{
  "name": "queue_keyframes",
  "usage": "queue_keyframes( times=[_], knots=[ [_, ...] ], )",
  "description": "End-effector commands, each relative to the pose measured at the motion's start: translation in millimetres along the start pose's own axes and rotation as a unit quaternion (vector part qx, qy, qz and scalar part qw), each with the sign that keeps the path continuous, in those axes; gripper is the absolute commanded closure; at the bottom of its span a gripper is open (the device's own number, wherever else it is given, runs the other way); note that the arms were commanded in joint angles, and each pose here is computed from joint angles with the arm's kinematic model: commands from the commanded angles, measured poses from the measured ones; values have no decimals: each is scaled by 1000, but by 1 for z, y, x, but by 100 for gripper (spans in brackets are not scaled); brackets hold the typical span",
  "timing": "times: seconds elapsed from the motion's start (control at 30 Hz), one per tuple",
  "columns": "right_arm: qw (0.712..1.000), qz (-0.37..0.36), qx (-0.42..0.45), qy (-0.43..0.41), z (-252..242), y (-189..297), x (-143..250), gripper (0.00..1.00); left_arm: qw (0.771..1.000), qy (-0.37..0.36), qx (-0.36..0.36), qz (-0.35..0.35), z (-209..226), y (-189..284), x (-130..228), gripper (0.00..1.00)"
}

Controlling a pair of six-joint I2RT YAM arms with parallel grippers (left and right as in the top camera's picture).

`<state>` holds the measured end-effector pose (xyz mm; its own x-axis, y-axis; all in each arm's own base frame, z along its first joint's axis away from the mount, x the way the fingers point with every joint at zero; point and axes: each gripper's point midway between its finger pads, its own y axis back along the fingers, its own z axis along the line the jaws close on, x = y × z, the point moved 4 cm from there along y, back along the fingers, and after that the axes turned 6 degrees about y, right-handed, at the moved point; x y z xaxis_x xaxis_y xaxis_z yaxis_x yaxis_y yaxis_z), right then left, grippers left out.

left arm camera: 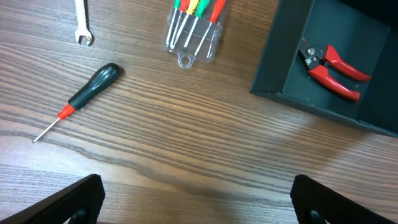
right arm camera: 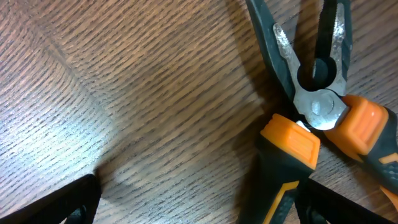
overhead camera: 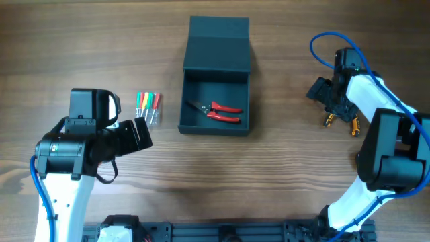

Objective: Pack container
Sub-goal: 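Move the right gripper over the orange-black pliers, then grasp the orange-black pliers with the right gripper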

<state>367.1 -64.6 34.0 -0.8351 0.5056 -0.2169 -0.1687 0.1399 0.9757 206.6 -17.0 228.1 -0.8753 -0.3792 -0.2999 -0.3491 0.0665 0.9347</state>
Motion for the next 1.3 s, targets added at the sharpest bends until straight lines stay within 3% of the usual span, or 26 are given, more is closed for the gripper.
queue_keyframes(
  times=[0.0,0.13,0.23,0.4,0.47,0.63,0.7,1.07,1.27],
  knots=[
    [998,55,-12,-20,2,-30,19,1,1000,0,0,-18,0,8,-3,0],
    [997,69,-22,-27,4,-35,23,6,1000,0,0,-18,0,8,-3,0],
    [997,70,-24,-27,4,-35,23,29,1000,0,0,-18,0,8,-3,0],
    [997,74,-25,-23,5,-35,25,56,1000,0,0,-18,0,8,-3,0],
    [997,74,-25,-23,5,-35,25,62,1000,0,0,-18,0,8,-3,0],
    [997,74,-25,-23,5,-35,25,89,1000,0,0,-18,0,8,-3,0],
    [997,74,-25,-23,5,-35,25,96,1000,0,0,-18,0,8,-3,0],
    [996,74,-35,32,7,-29,24,96,1000,0,0,-19,-1,8,-4,0],
    [992,49,-51,108,25,20,8,96,1000,0,3,-25,-2,8,-6,0]
  ],
)
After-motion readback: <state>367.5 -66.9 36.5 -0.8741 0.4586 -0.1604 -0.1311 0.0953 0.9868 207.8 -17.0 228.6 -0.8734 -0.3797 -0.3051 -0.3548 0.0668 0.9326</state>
